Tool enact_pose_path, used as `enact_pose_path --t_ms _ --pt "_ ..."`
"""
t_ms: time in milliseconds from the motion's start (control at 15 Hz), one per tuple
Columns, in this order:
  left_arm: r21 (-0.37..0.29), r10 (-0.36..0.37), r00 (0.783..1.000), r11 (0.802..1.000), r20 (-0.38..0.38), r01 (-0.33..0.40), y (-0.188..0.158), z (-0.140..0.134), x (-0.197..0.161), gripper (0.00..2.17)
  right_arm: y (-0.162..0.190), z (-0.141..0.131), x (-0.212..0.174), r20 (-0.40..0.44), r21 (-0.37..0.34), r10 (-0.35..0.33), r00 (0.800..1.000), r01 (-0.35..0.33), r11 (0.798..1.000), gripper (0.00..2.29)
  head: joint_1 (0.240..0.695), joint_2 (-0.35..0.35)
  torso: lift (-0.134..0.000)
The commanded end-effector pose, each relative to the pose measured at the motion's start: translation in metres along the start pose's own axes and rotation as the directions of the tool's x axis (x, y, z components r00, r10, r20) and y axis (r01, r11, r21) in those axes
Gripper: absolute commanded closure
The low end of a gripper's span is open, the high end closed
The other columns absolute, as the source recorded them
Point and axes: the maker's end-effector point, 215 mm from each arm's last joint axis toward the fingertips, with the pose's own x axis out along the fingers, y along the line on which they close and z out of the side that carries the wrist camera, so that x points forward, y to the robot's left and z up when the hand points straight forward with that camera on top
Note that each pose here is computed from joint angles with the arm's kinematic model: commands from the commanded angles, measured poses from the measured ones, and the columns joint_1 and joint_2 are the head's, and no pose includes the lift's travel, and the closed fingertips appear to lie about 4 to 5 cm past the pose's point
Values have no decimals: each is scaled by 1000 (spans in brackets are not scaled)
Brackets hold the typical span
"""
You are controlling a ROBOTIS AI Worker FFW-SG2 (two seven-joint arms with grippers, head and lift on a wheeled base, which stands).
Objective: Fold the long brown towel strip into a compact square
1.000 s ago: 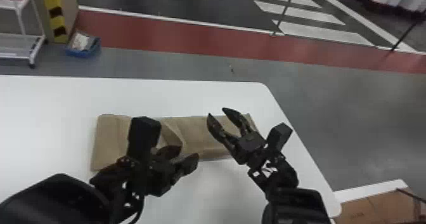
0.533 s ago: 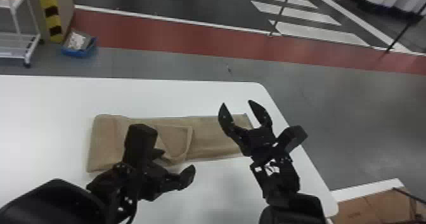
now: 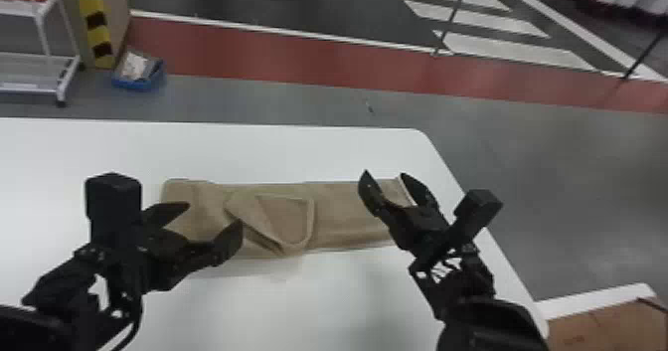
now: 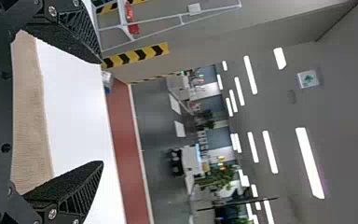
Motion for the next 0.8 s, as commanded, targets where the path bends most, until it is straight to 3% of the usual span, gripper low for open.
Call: enact_pose_path --t_ms 0,133,333,400,533,600,667,733 --pt "4 44 999 999 9 -44 24 -4 -12 36 -22 -15 -5 -65 24 -48 997 49 999 130 695 -263 -124" --pt "17 46 999 999 20 -47 26 -6 -14 36 -48 -23 -10 -78 13 -87 993 89 996 130 695 -255 -124" --pt "25 21 999 999 39 -22 12 -3 -11 336 -73 -13 -25 -59 -115 -105 993 98 989 144 695 -275 -124" --pt "27 11 999 1000 40 -13 6 -2 -9 522 -82 -11 -30 -48 -140 -119 992 111 984 144 695 -284 -124" --pt "29 0 999 1000 34 -1 -3 -3 -4 1578 -97 -12 -39 -51 -143 -139 989 131 981 144 695 -324 -124" --pt "31 -8 1000 1000 14 7 -8 -6 2 1949 -102 -13 -42 -54 -144 -145 988 136 980 144 695 -341 -124" --pt "27 -17 999 999 -48 19 -12 -24 10 1970 -104 -16 -45 -58 -141 -148 987 138 980 144 695 -350 -124" --pt "27 -23 998 999 -62 25 -15 -31 13 1970 -106 -19 -46 -62 -140 -147 987 137 981 144 695 -350 -124"
